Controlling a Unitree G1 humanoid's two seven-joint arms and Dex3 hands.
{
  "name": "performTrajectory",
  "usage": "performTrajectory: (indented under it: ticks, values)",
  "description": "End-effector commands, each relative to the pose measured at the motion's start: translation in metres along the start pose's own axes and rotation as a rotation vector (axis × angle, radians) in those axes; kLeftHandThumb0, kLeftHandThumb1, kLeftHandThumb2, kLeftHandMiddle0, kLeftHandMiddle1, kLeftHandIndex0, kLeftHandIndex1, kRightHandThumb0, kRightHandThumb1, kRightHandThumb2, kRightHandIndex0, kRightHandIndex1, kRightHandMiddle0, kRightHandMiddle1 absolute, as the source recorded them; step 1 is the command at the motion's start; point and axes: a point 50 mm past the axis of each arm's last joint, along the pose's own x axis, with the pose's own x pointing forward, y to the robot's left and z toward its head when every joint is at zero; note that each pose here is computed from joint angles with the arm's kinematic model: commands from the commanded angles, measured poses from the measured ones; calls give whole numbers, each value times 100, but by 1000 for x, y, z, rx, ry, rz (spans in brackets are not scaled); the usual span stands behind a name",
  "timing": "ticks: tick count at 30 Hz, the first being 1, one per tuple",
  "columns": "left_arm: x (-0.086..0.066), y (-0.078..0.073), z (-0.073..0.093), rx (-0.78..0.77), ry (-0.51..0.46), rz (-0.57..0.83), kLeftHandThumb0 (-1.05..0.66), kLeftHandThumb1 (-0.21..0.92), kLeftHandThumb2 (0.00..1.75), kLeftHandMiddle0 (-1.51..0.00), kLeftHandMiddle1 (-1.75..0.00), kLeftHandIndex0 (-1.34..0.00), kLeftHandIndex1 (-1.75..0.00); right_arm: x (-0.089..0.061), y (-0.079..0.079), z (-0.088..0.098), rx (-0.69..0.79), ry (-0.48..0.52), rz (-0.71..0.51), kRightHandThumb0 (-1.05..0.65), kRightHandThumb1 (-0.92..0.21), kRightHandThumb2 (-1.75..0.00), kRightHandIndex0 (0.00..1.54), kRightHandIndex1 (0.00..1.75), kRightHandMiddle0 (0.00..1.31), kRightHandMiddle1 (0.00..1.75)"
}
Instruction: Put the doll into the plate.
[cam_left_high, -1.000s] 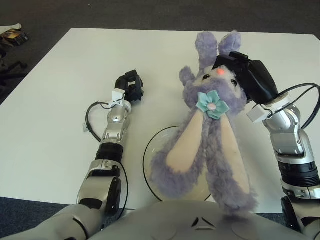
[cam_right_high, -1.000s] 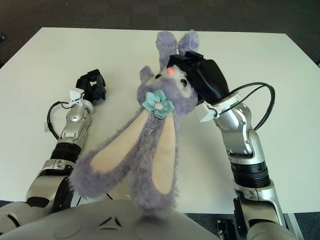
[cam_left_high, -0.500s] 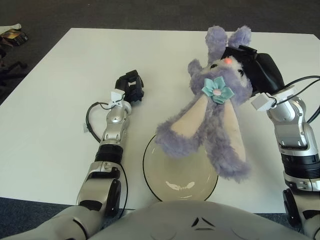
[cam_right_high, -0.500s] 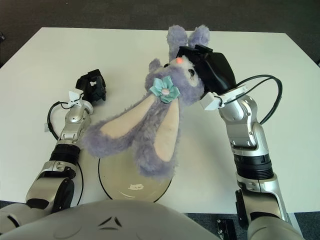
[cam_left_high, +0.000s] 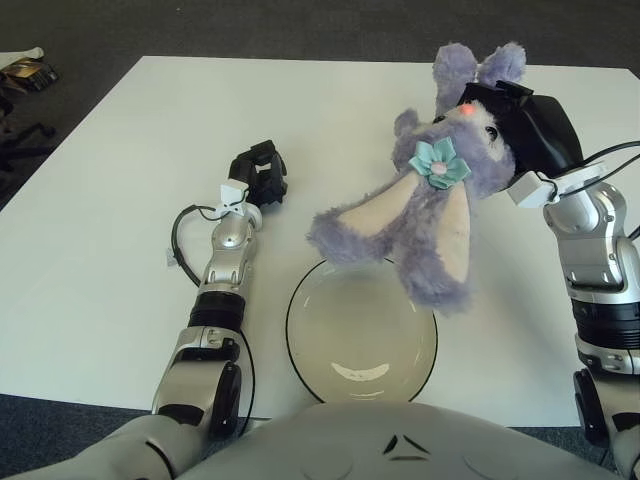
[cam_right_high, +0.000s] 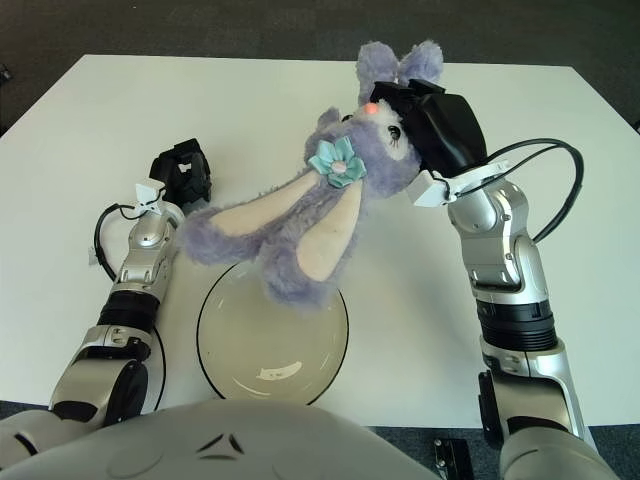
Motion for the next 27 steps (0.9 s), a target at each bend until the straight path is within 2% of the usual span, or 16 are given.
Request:
performTrajectory:
  ticks: [1,11,18,20,24,27]
  values:
    - [-11,2,-13,-8,50,5,-52,72,95,-137,-175,-113,-175,3,-9,-5,-58,11,-35,56,-11,-157,78,175,106,175]
    - [-14,1,-10,8,36,3,-53,72,96,-137,-175,-114,-175,4,-10,-9,-133,50,-28,56,-11,-157,78,175,107,175]
    - [-15,0,-7,41,-8,-2,-51,72,96,-137,-175,-112,-175,5,-10,-10,-146,72,-26,56,-11,-157,78,175,108,175]
    - [-18,-4,-3,54,-48,-5,-51,72,96,-137,-175,-111,-175,5,-10,-10,-148,75,-25,56,-11,-157,78,175,108,175]
    - [-21,-6,3,136,-164,-7,-49,71,97,-134,-175,-99,-175,5,-11,-11,-155,82,-17,56,-11,-157,78,175,108,175]
    - [-22,-7,7,201,-240,-22,-46,51,112,-126,-175,-68,-175,5,-10,-11,-159,90,-7,56,-11,-157,78,175,108,175]
